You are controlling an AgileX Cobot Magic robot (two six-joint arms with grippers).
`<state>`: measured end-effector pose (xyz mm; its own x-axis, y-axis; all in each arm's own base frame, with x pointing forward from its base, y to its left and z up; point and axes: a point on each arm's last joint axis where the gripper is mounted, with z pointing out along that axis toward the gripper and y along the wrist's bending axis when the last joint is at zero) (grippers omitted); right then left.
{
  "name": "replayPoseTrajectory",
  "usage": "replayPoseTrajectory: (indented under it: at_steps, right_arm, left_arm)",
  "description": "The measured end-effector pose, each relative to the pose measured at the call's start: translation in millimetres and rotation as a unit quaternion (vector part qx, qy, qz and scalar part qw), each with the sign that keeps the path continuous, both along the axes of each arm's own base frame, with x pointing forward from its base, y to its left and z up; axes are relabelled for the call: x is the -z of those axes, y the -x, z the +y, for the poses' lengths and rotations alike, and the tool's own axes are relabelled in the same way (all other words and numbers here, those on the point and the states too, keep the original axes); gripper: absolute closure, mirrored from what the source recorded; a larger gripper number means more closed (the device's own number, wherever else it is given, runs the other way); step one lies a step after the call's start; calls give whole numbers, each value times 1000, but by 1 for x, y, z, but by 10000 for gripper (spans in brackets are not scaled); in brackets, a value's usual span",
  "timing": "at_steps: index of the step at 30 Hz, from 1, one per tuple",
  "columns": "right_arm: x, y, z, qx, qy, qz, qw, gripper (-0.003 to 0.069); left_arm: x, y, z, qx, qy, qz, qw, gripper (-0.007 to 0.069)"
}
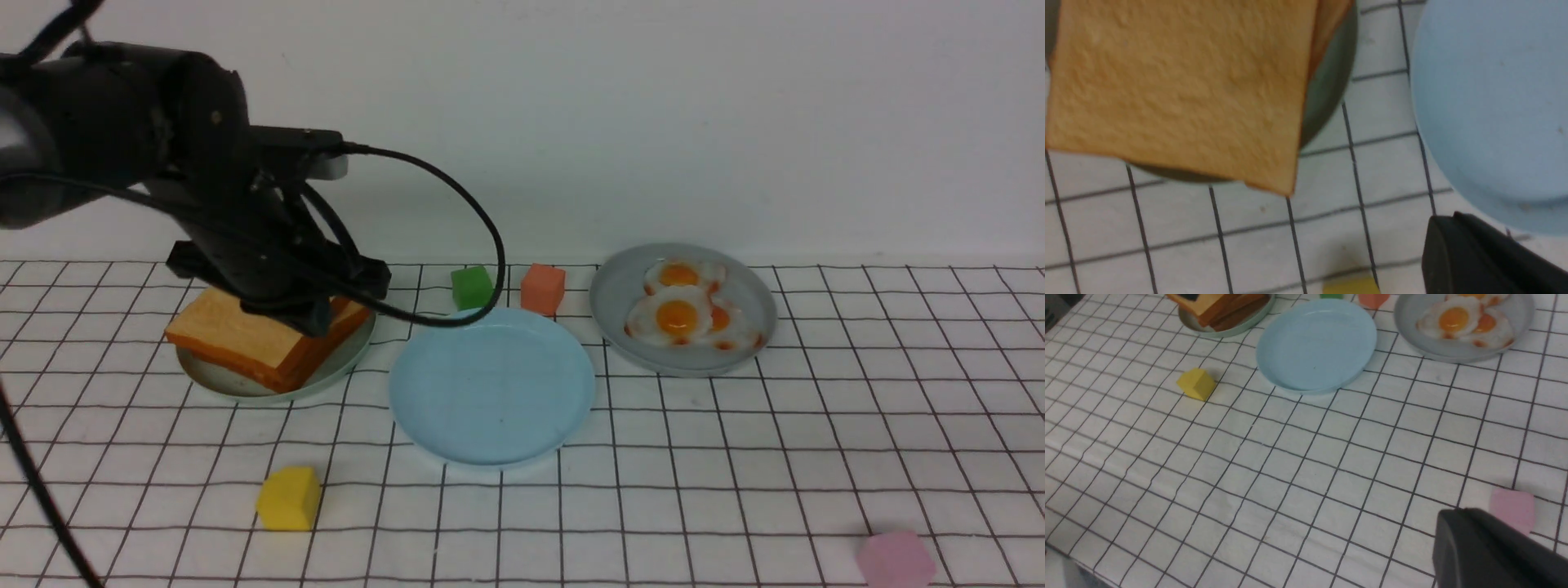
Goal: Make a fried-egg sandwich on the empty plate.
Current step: Use the left arm to grab a slice of bread
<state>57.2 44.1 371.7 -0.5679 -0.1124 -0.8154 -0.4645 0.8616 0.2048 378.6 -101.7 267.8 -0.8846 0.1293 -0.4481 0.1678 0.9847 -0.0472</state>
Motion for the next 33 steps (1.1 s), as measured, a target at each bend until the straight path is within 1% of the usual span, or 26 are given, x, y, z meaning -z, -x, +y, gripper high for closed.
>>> replayPoseTrajectory:
  at_steps: [2,4,5,7,8,9,11,13,15,19,23,26,29,31,33]
  right_arm:
    - [2,-5,3,-13,5,17,1000,652]
    - [4,-8,3,-14,10,25,1000,652]
    - [4,-8,3,-14,10,25,1000,652]
    - [4,-9,3,-15,12,26,999,651]
    - [4,-9,3,-15,12,26,999,651]
    - [4,-9,3,-15,12,26,999,651]
    - [4,-8,3,-16,12,27,999,651]
    - [4,-8,3,-16,12,27,999,651]
    - [4,-8,3,-16,12,27,999,651]
    - [4,-8,4,-18,10,28,999,648]
    - [3,-7,5,-21,1,30,999,645]
    - [3,-7,6,-24,-3,31,999,645]
    - [3,-7,6,-24,-5,31,999,643]
    - [3,-7,6,-25,-6,32,999,642]
    - [3,-7,6,-26,-8,32,999,640]
  left_arm:
    - [7,-22,2,-3,-15,-11,1000,589]
    - [15,-37,2,-1,-31,-17,999,526]
    - [17,-39,2,0,-34,-15,999,526]
    - [24,-50,2,-3,-49,-22,999,444]
    - [25,-51,2,-4,-52,-23,998,429]
    - [30,-56,3,-6,-61,-30,998,378]
    - [38,-63,3,-5,-67,-38,997,308]
    - [46,-68,2,0,-71,-46,996,262]
    - [53,-72,2,4,-77,-55,996,240]
    - [66,-79,2,5,-90,-64,994,229]
    - [70,-83,3,-2,-95,-67,993,229]
    - [72,-83,3,-10,-93,-66,993,248]
    - [72,-83,3,-19,-91,-61,994,339]
    - [72,-82,3,-20,-92,-59,994,422]
    - [71,-83,3,-20,-92,-58,994,452]
